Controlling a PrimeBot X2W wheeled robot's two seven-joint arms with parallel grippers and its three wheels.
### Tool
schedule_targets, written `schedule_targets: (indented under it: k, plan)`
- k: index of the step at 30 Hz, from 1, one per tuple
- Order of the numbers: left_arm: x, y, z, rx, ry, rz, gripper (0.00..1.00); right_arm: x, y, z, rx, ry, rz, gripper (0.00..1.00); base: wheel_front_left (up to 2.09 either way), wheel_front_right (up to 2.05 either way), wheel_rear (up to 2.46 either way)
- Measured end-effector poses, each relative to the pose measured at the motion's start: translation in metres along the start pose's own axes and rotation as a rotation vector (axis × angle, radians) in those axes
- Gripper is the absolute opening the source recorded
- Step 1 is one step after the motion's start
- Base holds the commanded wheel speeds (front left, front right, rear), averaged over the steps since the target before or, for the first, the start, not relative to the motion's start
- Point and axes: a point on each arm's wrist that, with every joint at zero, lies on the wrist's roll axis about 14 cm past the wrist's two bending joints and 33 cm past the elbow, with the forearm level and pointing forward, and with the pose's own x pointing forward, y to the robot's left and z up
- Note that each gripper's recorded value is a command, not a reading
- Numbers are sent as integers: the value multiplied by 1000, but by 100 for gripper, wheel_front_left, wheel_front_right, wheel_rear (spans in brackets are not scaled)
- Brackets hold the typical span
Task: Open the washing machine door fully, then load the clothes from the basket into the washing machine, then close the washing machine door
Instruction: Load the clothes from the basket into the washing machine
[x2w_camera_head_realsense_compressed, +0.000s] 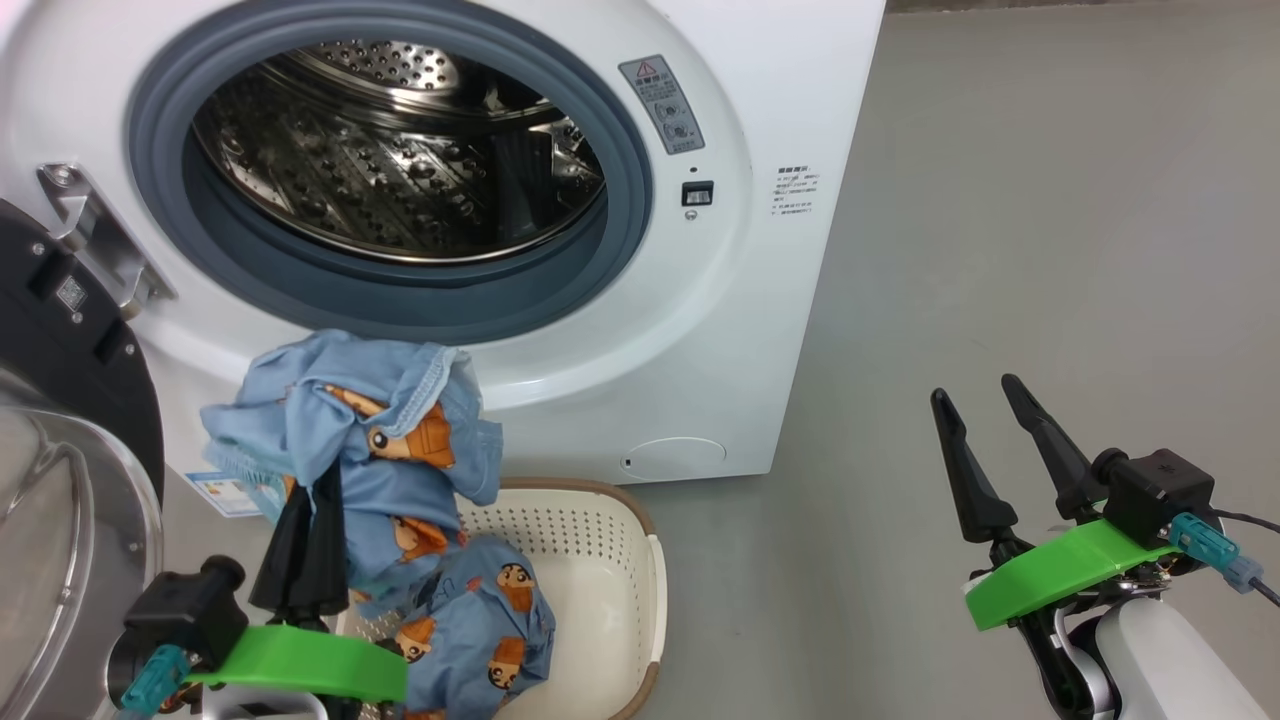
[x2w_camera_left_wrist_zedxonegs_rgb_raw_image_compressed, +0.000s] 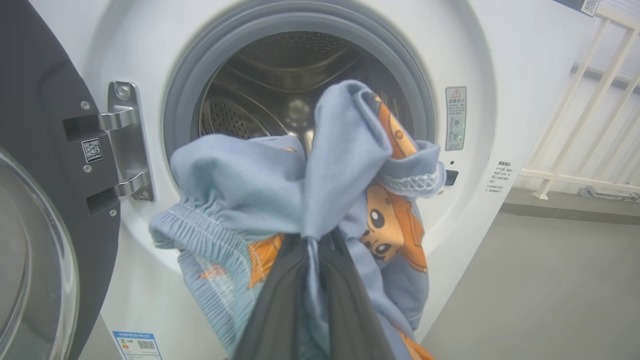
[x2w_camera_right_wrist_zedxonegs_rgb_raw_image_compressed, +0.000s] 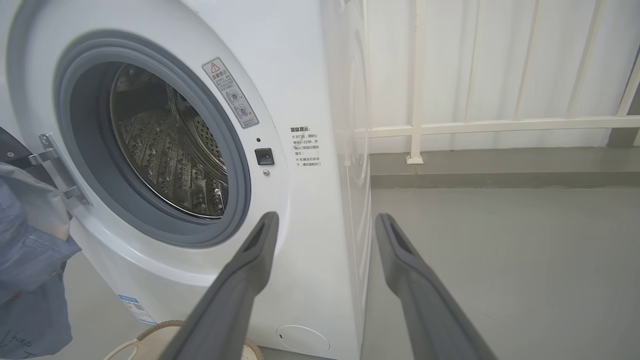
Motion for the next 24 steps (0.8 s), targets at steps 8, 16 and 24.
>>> schedule_targets:
  k: [8, 16, 24]
  plan:
    - [6, -3, -2, 4, 12, -16, 0, -1, -4, -3, 0, 8, -10, 100, 0, 0, 0]
    - [42, -13, 13, 14, -35, -58, 0, 0, -11, -9, 3, 21, -27, 100, 0, 0, 0]
    - [97, -15, 4, 21, -3, -90, 0, 17, -19, -16, 13, 27, -43, 100, 0, 0, 0]
